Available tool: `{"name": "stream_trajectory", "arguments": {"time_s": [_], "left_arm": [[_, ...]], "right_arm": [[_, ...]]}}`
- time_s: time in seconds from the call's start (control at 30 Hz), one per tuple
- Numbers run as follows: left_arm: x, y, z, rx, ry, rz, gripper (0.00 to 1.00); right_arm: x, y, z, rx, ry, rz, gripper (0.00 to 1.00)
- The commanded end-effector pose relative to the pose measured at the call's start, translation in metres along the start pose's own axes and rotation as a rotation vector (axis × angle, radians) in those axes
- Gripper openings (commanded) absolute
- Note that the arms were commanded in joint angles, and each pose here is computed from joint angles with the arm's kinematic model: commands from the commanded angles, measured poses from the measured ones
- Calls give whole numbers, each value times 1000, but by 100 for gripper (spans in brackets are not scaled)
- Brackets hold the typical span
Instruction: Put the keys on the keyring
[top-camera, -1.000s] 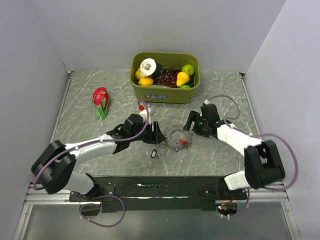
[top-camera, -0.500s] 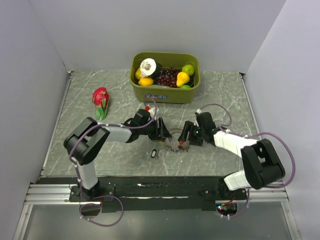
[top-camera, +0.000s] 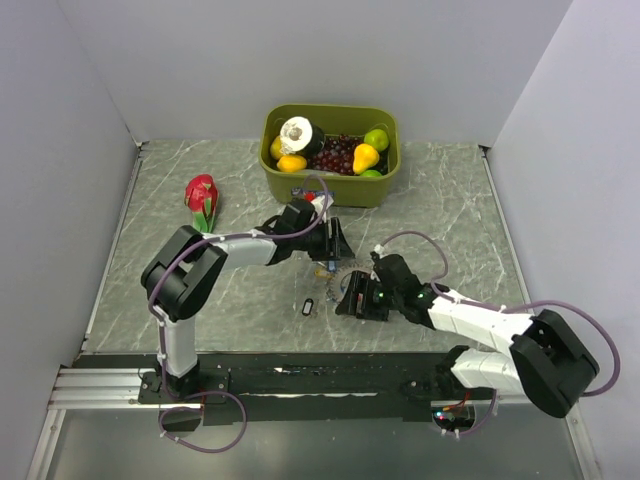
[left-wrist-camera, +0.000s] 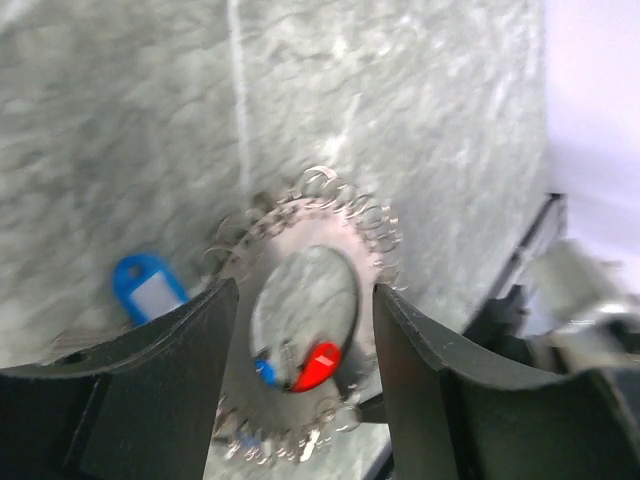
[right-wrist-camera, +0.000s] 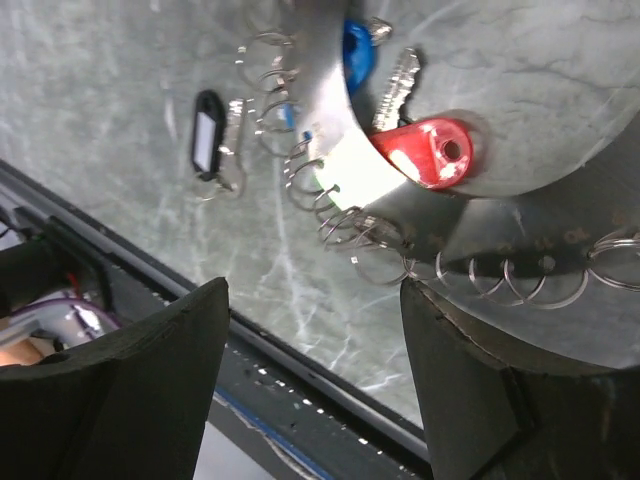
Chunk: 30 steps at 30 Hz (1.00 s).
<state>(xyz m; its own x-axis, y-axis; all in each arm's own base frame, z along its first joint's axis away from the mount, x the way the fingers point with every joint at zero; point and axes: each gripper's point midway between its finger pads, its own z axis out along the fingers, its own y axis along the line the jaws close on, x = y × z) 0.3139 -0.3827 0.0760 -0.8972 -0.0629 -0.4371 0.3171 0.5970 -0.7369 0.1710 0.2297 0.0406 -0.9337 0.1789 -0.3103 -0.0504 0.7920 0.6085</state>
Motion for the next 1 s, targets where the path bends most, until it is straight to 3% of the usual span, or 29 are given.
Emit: {"name": "stream_trajectory", "arguments": {"time_s": [0.0,0.2,0.43,0.97], "left_arm": [[-8,-1,-21,-79,-33,85,63],[15,4,-51,-99,-26,89,60],[39,-4,-80,-55,-40,48,53],[71,1,-58,-101,44,-18,45]], "right_arm": [[-27,28,-18,-66,-116,-35,77],[-61,23,-46,30,-265,-110,77],[-79,3,-45,112,-291,-104,76],[-82,-27,-35,145,-251,-63,75]]}}
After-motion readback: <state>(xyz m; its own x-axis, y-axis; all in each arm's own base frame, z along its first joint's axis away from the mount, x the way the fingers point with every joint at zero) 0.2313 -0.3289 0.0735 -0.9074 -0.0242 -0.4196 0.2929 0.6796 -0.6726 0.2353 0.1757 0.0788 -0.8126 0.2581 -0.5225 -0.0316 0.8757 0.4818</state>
